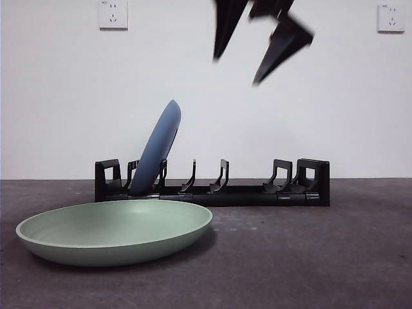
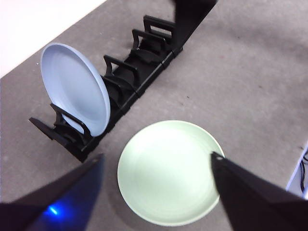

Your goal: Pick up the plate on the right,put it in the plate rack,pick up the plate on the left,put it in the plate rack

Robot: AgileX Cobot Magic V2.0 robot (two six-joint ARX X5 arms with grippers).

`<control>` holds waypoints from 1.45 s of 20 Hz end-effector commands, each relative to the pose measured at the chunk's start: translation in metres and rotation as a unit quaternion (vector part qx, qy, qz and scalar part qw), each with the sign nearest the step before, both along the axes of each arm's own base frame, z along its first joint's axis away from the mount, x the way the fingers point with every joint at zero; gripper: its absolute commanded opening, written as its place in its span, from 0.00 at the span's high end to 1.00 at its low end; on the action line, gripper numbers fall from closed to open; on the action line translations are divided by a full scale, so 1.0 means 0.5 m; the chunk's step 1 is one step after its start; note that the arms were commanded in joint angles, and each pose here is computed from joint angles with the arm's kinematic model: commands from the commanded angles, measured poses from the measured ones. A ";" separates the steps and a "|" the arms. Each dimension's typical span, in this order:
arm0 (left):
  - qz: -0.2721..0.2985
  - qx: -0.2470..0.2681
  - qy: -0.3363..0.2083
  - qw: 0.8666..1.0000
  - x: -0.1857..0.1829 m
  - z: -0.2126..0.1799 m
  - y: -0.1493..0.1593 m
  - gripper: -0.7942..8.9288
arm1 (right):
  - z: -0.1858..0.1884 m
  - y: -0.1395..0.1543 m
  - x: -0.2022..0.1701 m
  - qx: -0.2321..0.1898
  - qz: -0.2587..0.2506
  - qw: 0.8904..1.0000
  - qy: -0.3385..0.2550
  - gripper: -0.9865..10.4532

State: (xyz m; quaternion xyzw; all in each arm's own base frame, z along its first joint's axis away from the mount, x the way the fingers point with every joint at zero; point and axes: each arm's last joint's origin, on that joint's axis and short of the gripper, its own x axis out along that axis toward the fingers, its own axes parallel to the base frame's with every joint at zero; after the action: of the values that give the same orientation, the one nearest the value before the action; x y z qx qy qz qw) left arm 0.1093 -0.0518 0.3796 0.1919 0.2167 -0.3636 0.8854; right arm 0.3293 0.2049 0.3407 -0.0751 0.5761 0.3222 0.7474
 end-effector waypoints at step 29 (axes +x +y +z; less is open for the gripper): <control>-0.137 0.108 0.056 0.983 -0.012 -0.041 -0.070 0.37 | -0.357 0.100 0.000 -0.066 0.023 0.995 0.077 0.82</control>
State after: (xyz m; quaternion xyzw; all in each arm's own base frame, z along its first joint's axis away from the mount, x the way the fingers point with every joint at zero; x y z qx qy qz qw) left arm 0.1036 -0.0863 0.3590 0.2871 0.2814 -0.4645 0.7891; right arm 0.3324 0.2531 0.1689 -0.1116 0.6422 0.3085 0.6928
